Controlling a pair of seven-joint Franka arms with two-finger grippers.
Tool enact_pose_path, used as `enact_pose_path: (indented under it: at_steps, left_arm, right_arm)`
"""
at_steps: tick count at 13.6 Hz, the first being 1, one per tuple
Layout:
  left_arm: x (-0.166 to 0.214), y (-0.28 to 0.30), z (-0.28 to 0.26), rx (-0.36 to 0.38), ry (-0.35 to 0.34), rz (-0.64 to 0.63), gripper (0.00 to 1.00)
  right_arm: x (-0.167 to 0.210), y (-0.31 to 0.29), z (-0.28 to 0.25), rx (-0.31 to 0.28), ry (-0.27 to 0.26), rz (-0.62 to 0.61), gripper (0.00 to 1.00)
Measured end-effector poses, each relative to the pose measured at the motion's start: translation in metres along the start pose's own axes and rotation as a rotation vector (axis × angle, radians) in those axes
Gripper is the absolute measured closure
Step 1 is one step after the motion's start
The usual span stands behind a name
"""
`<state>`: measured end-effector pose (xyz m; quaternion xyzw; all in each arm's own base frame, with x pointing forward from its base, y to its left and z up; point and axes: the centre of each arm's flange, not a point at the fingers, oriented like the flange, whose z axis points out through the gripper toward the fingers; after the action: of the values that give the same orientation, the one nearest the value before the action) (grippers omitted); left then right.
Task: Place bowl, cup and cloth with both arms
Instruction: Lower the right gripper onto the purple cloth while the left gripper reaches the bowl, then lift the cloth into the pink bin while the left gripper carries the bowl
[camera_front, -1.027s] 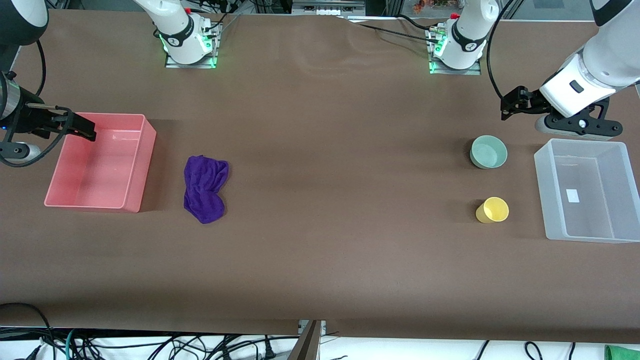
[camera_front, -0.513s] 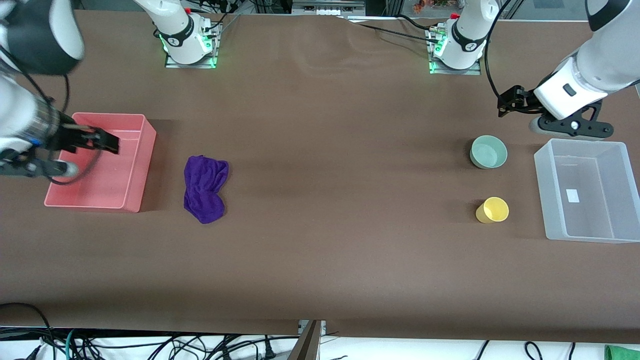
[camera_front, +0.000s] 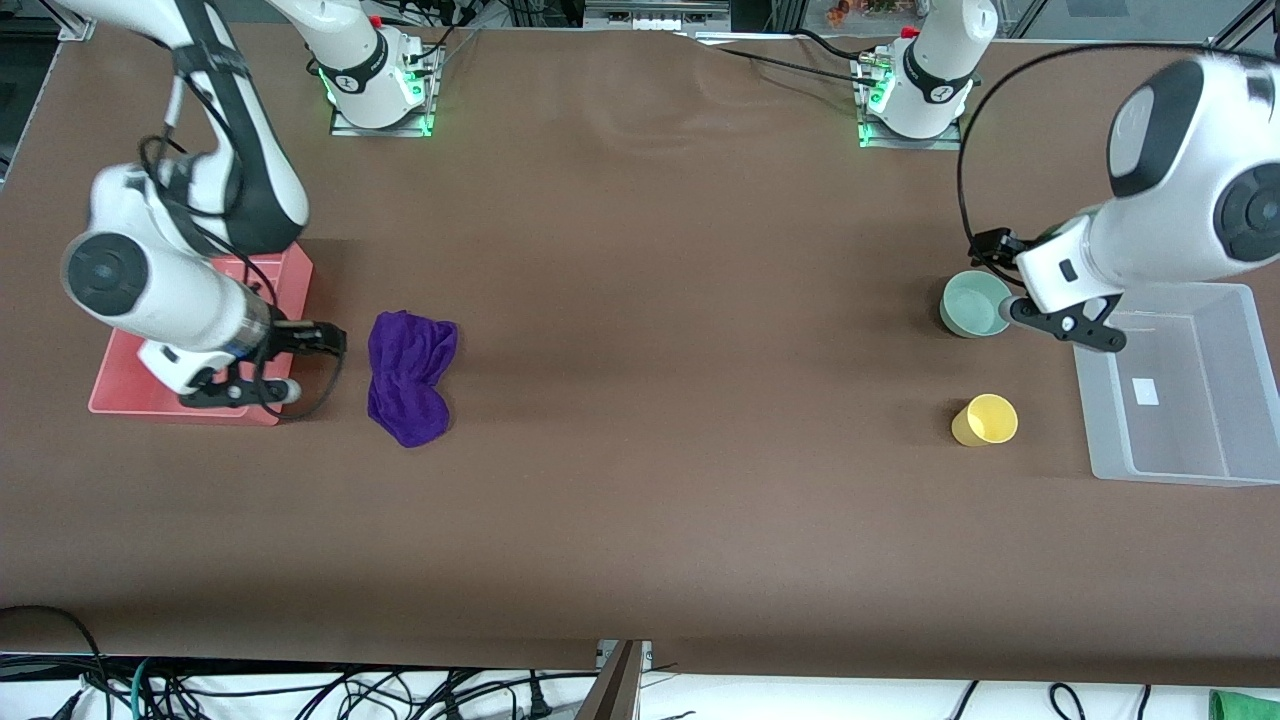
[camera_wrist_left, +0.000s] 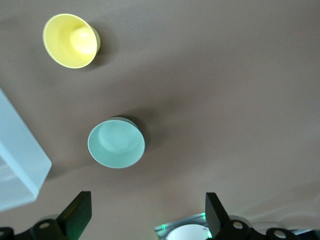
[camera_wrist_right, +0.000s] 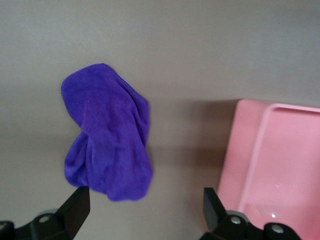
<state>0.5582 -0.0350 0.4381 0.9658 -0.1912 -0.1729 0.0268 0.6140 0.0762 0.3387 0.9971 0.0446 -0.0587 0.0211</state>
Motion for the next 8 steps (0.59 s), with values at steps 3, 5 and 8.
enact_pose_path:
  at_steps: [3, 5, 8]
  left_arm:
    - [-0.007, -0.033, 0.054, 0.031, -0.027, 0.126, 0.00]
    - [-0.008, -0.039, 0.096, 0.081, -0.033, 0.225, 0.00]
    - [-0.009, -0.046, 0.156, 0.142, 0.004, 0.411, 0.00]
  right_arm:
    - [0.014, -0.028, 0.053, 0.015, 0.010, -0.031, 0.00]
    - [0.018, -0.051, 0.084, 0.022, 0.008, -0.012, 0.00]
    - [0.021, -0.073, 0.124, 0.034, 0.009, -0.022, 0.00]
